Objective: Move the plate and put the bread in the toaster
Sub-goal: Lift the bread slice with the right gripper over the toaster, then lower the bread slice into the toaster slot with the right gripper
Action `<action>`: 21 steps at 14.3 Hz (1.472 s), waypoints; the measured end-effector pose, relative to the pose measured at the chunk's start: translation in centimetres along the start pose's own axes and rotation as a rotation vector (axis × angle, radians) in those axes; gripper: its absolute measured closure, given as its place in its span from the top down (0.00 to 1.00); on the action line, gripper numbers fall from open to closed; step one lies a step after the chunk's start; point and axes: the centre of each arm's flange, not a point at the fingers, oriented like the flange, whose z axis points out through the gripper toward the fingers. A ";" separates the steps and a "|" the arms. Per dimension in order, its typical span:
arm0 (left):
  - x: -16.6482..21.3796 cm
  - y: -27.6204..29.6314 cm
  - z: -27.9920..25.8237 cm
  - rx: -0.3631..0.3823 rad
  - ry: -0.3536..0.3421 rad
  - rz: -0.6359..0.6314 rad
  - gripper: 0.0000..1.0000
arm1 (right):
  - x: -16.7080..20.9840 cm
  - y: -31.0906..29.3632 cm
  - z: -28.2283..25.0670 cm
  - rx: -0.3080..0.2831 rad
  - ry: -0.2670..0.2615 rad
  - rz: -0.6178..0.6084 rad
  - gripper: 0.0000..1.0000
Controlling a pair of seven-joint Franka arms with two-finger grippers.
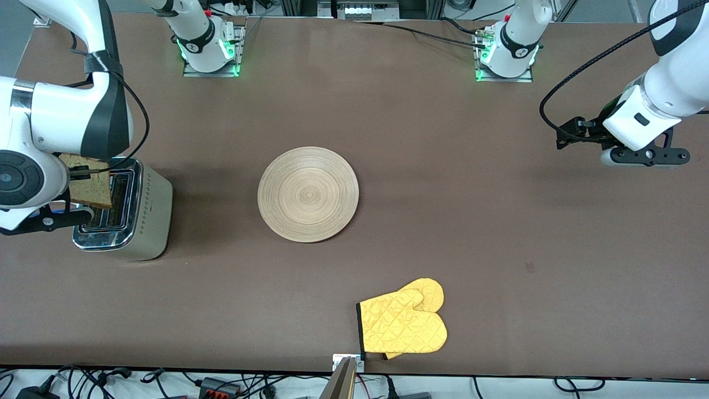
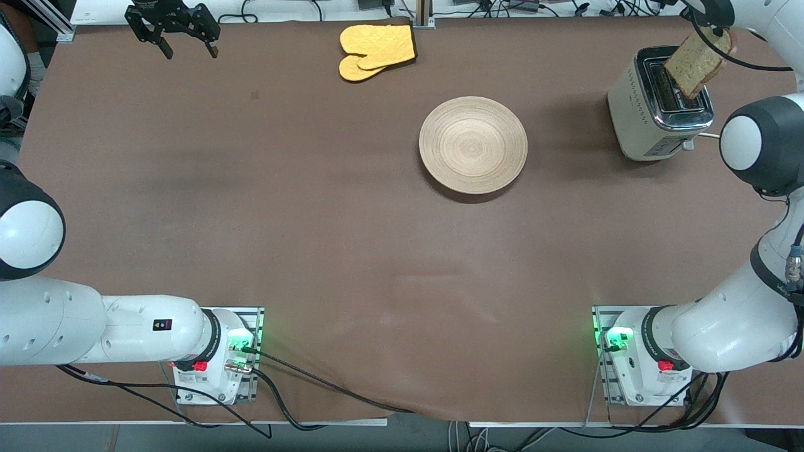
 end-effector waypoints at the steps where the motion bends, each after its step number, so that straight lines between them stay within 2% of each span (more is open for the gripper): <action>1: 0.0 0.0 0.0 0.000 0.000 0.000 1.00 | 0.5 -0.4 0.5 -0.004 -0.012 -0.007 0.08; 7: 0.0 0.0 0.0 0.000 0.000 0.000 1.00 | 2.4 -1.9 2.2 -0.056 -0.055 -0.010 0.08; 21: 0.0 0.0 0.0 0.000 0.000 -0.001 1.00 | 3.2 -4.0 2.9 -0.063 -0.069 0.051 0.08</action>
